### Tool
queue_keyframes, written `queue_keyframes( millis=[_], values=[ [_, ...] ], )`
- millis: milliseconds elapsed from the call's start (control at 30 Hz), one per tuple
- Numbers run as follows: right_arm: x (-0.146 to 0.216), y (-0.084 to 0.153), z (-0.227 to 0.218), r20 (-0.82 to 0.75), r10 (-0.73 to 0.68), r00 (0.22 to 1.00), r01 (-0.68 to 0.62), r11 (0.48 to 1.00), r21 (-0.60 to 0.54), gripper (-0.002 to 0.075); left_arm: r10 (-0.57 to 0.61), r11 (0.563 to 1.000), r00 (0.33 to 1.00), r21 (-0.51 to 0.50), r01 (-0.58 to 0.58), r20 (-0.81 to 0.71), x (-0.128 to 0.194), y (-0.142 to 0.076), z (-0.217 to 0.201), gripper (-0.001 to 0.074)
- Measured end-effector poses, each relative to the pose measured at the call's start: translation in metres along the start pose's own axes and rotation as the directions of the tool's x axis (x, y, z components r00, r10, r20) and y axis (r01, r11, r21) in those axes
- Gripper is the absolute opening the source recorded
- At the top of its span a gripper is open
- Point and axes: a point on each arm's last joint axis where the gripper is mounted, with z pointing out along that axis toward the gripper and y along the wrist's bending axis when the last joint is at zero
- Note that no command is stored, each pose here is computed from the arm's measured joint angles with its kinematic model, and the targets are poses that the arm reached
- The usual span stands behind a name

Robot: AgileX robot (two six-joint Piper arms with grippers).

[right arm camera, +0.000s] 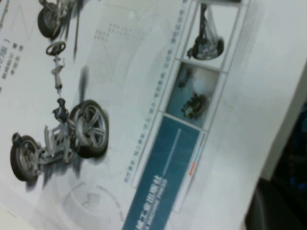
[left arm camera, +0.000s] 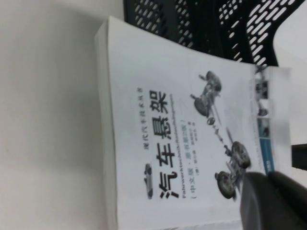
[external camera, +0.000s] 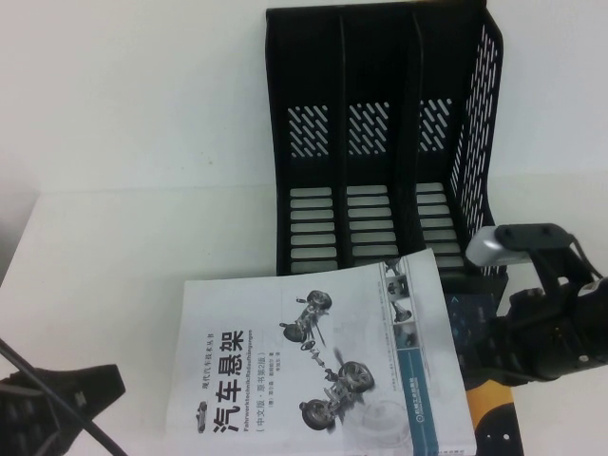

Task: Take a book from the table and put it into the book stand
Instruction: Push book with right arm

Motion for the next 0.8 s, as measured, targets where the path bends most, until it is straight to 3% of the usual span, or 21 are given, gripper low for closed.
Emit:
queue_keyframes(
  millis=[300,800],
  values=[
    [0.001,0.003,-0.028,0.035,-0.045,0.998,0.044,0.998,0.038,-0.0001,0.016,1.0,0.998,0.005,-0.016,-0.063,0.004,-0.003,-0.002,-0.0004],
    [0.005,-0.003,-0.011,-0.042,0.015,0.999,-0.013,1.0,0.028,-0.0001,-0.044,0.999,0.994,-0.001,0.044,-0.105,0.007,-0.003,-0.003,-0.0004]
  ],
)
